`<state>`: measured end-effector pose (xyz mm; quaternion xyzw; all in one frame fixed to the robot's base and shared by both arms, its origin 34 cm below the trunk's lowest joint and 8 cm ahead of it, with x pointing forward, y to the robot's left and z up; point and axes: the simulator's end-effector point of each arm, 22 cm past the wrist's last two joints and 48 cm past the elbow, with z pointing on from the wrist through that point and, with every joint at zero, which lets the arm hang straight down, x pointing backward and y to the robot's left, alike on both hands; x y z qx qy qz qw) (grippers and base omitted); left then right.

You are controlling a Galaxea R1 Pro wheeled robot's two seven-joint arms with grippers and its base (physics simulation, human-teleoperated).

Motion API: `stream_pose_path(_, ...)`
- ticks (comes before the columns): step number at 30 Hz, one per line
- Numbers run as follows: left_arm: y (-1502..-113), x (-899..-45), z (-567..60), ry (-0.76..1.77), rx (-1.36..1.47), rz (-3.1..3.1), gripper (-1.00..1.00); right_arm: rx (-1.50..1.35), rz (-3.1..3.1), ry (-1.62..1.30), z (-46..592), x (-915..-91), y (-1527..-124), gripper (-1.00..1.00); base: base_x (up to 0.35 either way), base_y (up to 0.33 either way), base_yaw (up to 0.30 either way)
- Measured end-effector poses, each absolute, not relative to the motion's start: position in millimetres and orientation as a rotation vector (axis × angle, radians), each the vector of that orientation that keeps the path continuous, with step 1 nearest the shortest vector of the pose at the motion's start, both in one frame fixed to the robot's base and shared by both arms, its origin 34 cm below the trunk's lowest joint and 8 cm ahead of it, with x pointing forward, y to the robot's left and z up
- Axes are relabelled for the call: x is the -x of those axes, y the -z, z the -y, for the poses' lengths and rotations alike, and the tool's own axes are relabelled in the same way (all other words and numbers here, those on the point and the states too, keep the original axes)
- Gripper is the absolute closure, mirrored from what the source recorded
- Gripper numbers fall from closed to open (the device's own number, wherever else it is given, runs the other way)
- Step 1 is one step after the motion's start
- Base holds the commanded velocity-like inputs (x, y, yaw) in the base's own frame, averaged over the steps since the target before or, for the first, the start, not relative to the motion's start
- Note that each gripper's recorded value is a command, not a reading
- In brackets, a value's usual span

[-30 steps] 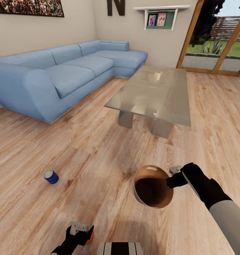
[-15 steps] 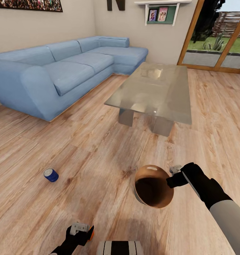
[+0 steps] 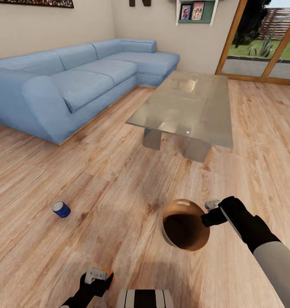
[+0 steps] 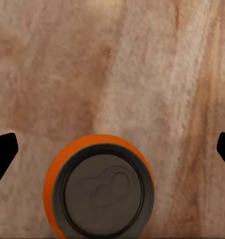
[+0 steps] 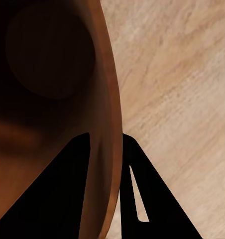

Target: Put the three can of soda from the living room inside the tash can in the kitchen.

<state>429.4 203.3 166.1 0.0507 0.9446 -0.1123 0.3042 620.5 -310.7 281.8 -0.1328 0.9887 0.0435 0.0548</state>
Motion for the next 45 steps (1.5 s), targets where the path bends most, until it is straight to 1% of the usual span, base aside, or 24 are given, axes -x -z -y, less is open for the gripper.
stream_pose_path(45,-147.3,-411.0,-202.4,0.308,-0.129,-2.553,-1.00,0.411,-3.053,-0.161,303.6,-607.0,-251.1,1.00,0.000,0.000,0.000)
